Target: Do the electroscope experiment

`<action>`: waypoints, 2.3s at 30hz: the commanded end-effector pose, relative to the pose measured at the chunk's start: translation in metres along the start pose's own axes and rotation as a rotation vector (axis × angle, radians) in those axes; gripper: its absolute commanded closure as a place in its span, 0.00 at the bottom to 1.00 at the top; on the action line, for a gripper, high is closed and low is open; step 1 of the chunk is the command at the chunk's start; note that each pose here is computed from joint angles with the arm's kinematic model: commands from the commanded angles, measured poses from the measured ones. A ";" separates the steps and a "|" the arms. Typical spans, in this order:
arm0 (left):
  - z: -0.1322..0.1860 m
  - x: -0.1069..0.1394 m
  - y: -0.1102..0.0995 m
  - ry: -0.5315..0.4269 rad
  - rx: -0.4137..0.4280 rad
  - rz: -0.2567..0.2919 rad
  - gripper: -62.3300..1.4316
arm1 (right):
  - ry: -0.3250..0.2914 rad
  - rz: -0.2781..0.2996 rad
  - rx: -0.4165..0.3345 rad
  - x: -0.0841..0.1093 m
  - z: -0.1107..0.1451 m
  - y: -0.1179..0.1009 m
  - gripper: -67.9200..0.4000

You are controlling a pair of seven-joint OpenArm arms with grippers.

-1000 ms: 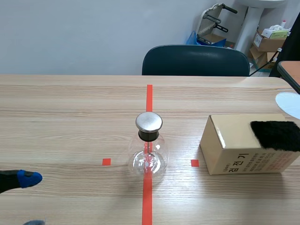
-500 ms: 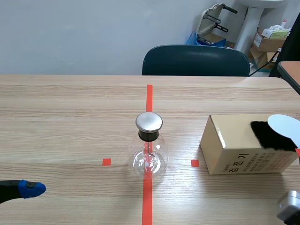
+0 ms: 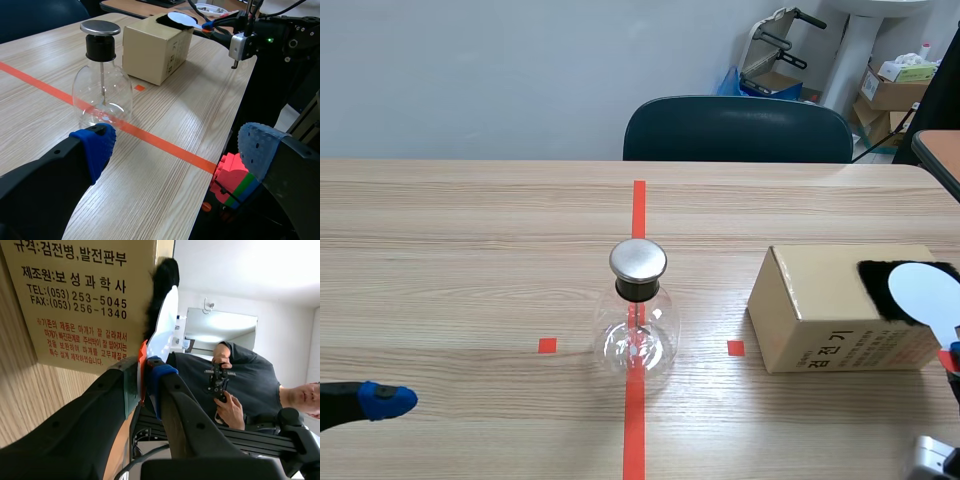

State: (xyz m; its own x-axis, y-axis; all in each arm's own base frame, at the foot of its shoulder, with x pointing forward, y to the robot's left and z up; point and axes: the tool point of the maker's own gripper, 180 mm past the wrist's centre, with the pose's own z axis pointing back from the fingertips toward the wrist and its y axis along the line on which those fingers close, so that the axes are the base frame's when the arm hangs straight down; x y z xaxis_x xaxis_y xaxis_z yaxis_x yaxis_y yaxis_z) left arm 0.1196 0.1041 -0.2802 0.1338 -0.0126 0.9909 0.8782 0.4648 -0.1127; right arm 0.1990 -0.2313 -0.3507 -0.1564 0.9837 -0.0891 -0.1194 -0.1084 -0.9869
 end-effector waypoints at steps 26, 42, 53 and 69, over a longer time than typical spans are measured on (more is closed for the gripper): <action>-0.004 0.016 0.000 -0.073 -0.001 -0.003 0.15 | -0.117 0.024 -0.070 0.017 0.002 -0.015 0.97; -0.004 0.016 0.000 -0.074 -0.001 -0.002 0.15 | 0.002 0.022 -0.067 -0.004 0.001 -0.015 0.97; -0.004 0.016 0.000 -0.074 -0.001 -0.002 0.15 | 0.101 0.014 -0.071 -0.022 0.002 -0.016 0.97; -0.004 0.016 0.000 -0.074 -0.001 -0.002 0.15 | 0.004 0.018 -0.067 -0.004 0.002 -0.015 0.97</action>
State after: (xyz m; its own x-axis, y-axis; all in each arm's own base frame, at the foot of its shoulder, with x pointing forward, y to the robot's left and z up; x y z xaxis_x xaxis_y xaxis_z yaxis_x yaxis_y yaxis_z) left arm 0.1205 0.1041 -0.2736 0.1165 0.0199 0.9930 0.8783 0.4648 -0.1123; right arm 0.1971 -0.2256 -0.3489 -0.1910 0.9794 -0.0659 -0.1125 -0.0885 -0.9897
